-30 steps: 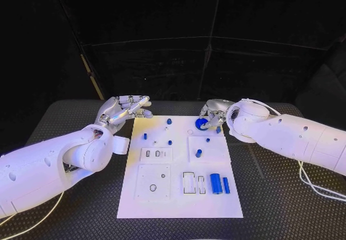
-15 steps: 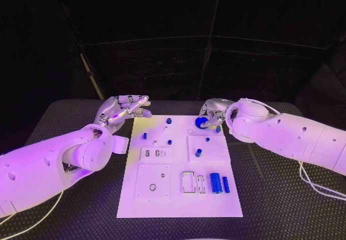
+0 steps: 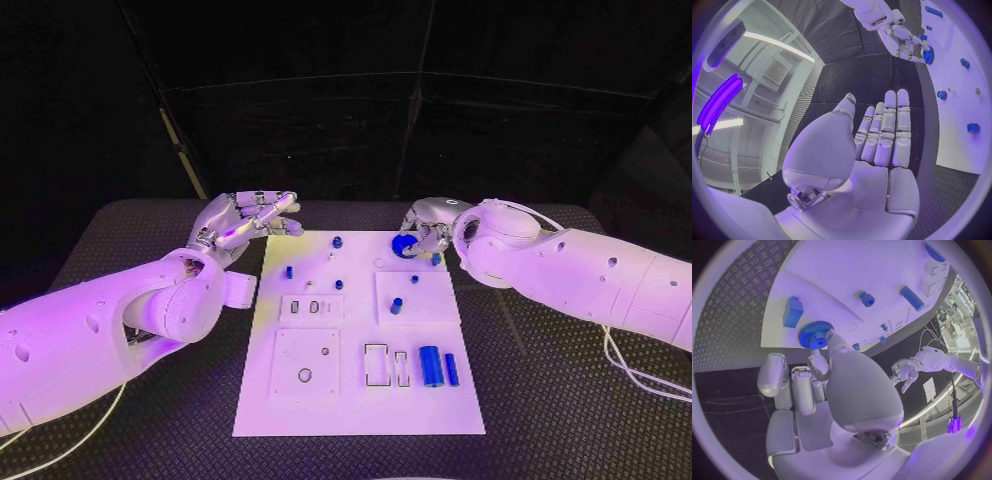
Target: Assemble the parts on the task board
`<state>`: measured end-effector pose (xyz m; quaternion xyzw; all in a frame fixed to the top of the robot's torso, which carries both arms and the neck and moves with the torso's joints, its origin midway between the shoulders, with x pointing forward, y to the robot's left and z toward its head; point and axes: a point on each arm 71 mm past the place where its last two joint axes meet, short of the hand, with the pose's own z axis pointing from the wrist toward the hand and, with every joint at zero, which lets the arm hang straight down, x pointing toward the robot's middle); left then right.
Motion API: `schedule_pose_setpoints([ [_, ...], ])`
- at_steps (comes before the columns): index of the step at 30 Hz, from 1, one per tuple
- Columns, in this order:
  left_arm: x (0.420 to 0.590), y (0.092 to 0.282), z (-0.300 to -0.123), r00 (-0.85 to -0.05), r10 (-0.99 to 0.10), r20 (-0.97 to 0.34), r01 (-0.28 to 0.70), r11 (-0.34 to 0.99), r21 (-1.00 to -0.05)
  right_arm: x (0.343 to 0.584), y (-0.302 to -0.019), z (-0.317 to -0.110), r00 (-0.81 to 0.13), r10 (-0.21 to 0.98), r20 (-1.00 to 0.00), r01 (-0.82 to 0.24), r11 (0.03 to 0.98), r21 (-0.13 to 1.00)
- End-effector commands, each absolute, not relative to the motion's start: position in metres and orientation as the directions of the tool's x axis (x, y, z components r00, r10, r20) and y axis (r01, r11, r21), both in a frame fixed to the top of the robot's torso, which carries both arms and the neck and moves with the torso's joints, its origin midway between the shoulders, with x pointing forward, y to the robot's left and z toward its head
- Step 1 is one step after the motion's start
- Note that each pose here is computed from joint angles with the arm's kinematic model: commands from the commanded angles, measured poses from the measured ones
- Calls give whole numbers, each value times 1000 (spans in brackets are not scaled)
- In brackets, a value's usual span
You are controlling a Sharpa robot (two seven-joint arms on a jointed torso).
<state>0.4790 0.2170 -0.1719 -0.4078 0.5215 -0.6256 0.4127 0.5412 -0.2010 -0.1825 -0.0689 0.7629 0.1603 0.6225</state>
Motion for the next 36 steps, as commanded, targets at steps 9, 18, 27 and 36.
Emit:
schedule_pose_setpoints([
  [9,479,216,-171,-339,-937,83,95,-122,-988,542,-204,-182,-210,95,-973,-293,943,155],
  [18,479,216,-171,-340,-937,83,93,-121,-988,542,-207,-183,-217,98,-971,-278,947,158],
  [27,479,216,-171,-340,-937,83,92,-121,-988,542,-209,-184,-224,99,-970,-273,948,160],
  [36,479,216,-171,-340,-937,83,91,-120,-989,542,-210,-184,-230,100,-968,-271,949,163],
])
